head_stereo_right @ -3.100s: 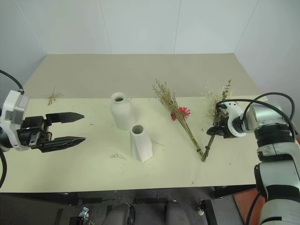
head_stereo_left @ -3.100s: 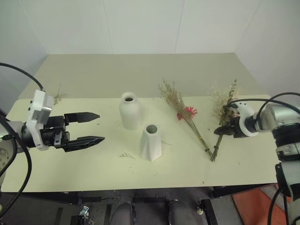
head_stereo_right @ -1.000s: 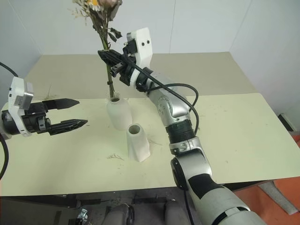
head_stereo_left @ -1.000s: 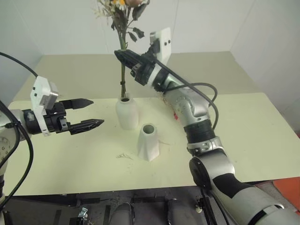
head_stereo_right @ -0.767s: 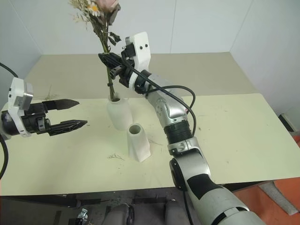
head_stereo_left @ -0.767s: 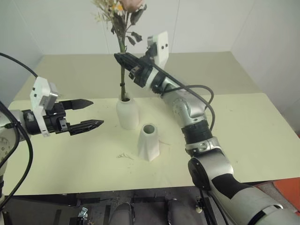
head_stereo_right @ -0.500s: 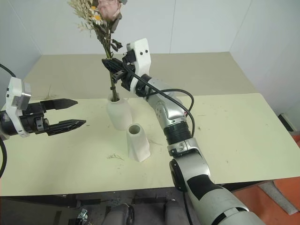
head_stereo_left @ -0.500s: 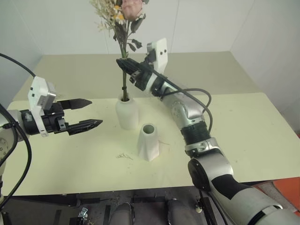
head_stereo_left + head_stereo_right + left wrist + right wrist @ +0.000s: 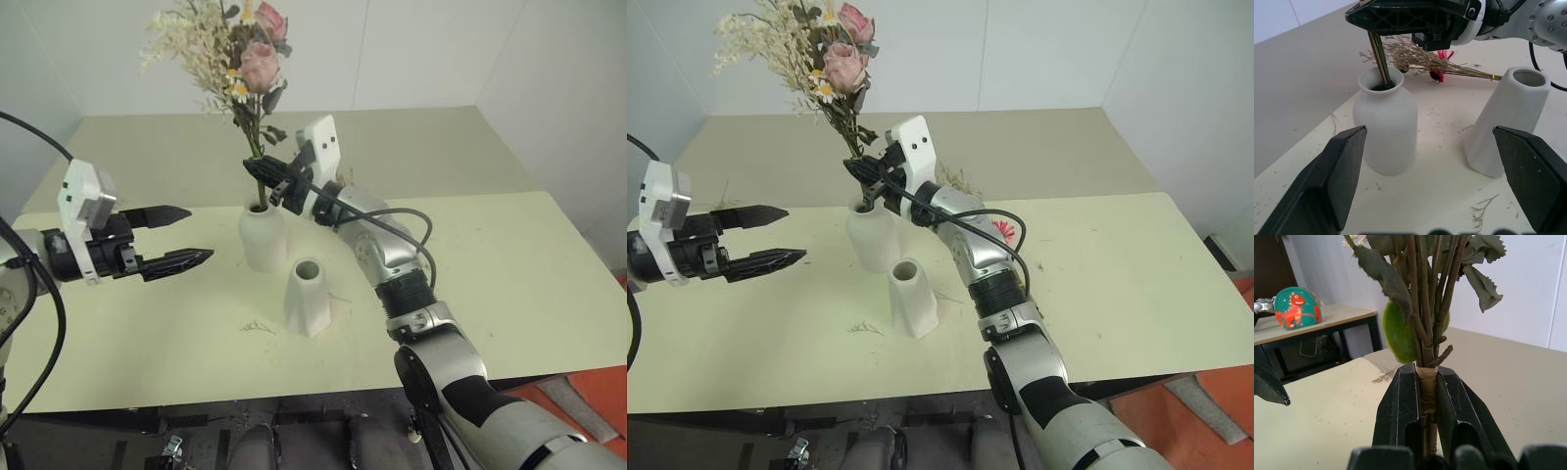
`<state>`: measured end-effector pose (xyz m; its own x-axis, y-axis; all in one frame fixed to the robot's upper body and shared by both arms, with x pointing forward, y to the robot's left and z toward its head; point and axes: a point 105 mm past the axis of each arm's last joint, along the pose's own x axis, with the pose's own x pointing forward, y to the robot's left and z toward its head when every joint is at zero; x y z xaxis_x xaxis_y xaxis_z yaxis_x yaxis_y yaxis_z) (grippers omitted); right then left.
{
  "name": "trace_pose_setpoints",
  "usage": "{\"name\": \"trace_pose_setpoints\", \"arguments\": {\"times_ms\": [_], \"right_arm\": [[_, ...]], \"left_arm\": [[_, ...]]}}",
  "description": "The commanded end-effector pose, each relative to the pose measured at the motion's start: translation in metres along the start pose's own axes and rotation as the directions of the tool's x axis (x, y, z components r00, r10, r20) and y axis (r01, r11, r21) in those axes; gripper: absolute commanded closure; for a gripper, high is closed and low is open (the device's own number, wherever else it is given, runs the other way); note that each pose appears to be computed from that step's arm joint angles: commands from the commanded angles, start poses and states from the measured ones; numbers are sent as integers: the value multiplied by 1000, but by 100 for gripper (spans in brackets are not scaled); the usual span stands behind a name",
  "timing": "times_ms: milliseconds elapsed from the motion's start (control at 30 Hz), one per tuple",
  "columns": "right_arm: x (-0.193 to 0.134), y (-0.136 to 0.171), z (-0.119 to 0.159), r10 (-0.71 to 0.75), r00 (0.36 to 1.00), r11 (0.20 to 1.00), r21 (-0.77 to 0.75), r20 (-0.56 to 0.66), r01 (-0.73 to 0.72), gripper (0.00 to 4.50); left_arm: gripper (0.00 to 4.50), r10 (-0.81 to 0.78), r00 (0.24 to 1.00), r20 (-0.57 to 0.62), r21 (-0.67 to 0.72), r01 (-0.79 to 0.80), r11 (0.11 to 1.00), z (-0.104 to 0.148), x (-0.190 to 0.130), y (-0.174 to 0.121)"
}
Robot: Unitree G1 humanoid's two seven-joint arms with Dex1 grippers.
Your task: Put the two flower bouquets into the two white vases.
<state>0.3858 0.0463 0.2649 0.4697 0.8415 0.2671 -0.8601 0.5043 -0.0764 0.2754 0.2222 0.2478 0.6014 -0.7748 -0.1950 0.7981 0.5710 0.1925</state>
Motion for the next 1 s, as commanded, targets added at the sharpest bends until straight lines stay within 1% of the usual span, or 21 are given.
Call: {"name": "trace_pose_setpoints", "arguments": {"times_ms": [33, 200, 267, 300, 333, 367, 533, 600, 633, 833, 933, 1000], "right_arm": [[0, 5, 22, 24, 997, 998, -60, 72, -20, 429], [1, 6, 18, 25, 998, 997, -70, 63, -20, 429], [1, 6, 18, 27, 998, 997, -72, 63, -22, 353], [1, 6, 18, 28, 998, 997, -73, 63, -23, 332], [1, 7, 18, 31, 998, 997, -74, 63, -26, 300], [1, 8, 18, 35, 997, 997, -73, 63, -30, 261], [-1, 12, 17, 49, 998, 992, -119, 48, -43, 97], [-3, 14, 18, 53, 997, 991, -126, 47, -47, 24], [-6, 14, 16, 59, 998, 988, -145, 29, -54, 2], [-38, 16, 10, 137, 983, 963, -215, -123, -161, 2], [-54, 11, 12, 132, 969, 955, -236, -208, -181, 2], [-64, 5, 13, 99, 949, 947, -265, -299, -182, 2]], "left_arm": [[0, 46, 998, 42, 55, -48, 997, 16, -9, 4], [0, 69, 996, 49, 52, -72, 996, 17, -14, 4], [0, 69, 996, 47, 51, -72, 996, 17, -15, 3], [0, 69, 997, 47, 50, -72, 996, 17, -15, 3], [0, 69, 997, 47, 50, -72, 996, 17, -15, 3], [0, 69, 996, 47, 50, -72, 996, 17, -15, 2], [0, 65, 997, 46, 49, -68, 997, 17, -14, 1], [0, 64, 997, 46, 49, -67, 997, 18, -14, 1], [0, 63, 997, 45, 49, -65, 997, 18, -13, 1], [0, 51, 998, 45, 46, -53, 998, 19, -13, 1], [0, 41, 998, 46, 43, -43, 998, 19, -12, 0], [0, 32, 998, 45, 42, -34, 999, 19, -11, 0]]}}
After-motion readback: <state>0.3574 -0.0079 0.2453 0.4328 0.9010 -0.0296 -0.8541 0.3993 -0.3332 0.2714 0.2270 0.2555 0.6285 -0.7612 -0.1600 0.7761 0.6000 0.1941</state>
